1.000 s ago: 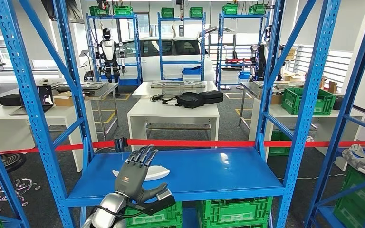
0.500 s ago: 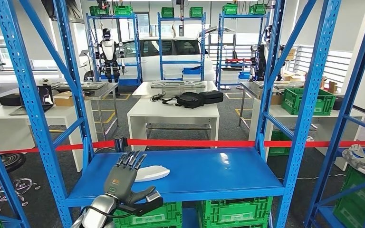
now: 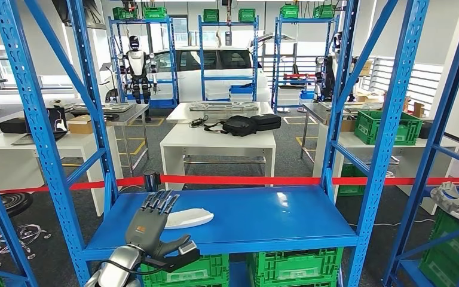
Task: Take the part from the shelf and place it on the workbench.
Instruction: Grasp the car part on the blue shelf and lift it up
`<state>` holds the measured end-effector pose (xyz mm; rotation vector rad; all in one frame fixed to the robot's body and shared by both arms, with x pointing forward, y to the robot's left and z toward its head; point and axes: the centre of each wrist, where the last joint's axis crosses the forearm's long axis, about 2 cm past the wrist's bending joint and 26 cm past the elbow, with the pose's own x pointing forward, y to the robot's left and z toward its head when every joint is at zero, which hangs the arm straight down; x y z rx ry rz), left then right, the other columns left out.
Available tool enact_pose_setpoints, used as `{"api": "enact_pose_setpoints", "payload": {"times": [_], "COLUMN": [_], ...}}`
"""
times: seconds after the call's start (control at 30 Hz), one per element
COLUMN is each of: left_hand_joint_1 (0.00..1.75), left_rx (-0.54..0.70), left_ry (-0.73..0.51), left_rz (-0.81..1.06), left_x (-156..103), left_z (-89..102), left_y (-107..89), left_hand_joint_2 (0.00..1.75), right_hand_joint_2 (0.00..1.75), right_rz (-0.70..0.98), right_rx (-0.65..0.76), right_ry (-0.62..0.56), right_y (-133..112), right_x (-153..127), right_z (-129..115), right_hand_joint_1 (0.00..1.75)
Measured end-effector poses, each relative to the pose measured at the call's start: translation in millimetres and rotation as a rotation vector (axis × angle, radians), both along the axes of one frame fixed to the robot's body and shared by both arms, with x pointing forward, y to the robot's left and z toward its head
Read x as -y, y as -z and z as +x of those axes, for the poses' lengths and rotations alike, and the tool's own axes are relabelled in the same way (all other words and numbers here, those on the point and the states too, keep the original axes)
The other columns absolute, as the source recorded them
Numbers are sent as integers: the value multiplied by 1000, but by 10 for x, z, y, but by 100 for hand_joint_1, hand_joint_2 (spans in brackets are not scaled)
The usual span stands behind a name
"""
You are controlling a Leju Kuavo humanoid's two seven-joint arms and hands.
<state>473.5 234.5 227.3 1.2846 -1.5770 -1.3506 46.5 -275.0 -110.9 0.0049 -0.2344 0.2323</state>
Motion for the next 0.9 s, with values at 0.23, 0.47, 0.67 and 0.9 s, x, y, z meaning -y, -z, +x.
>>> {"api": "enact_pose_setpoints", "payload": {"times": [0.23, 0.47, 0.67, 0.9], "left_hand_joint_1": [0, 0, 0, 0], "left_rx": [-13, -28, -34, -38], "left_ry": [-19, -40, -47, -50], "left_rz": [9, 11, 13, 14], "left_x": [0, -26, -51, -62], "left_z": [2, 5, 7, 8], "left_y": [0, 5, 10, 12], "left_hand_joint_2": [0, 0, 0, 0], "right_hand_joint_2": [0, 0, 0, 0], "right_rz": [3, 3, 3, 3], "right_rx": [-1, -1, -1, 0], "right_ry": [-2, -13, -15, -15], "right_y": [0, -1, -1, -1], "right_x": [-15, -16, -16, -16], "right_z": [-1, 1, 2, 5], "right_hand_joint_1": [0, 0, 0, 0]}}
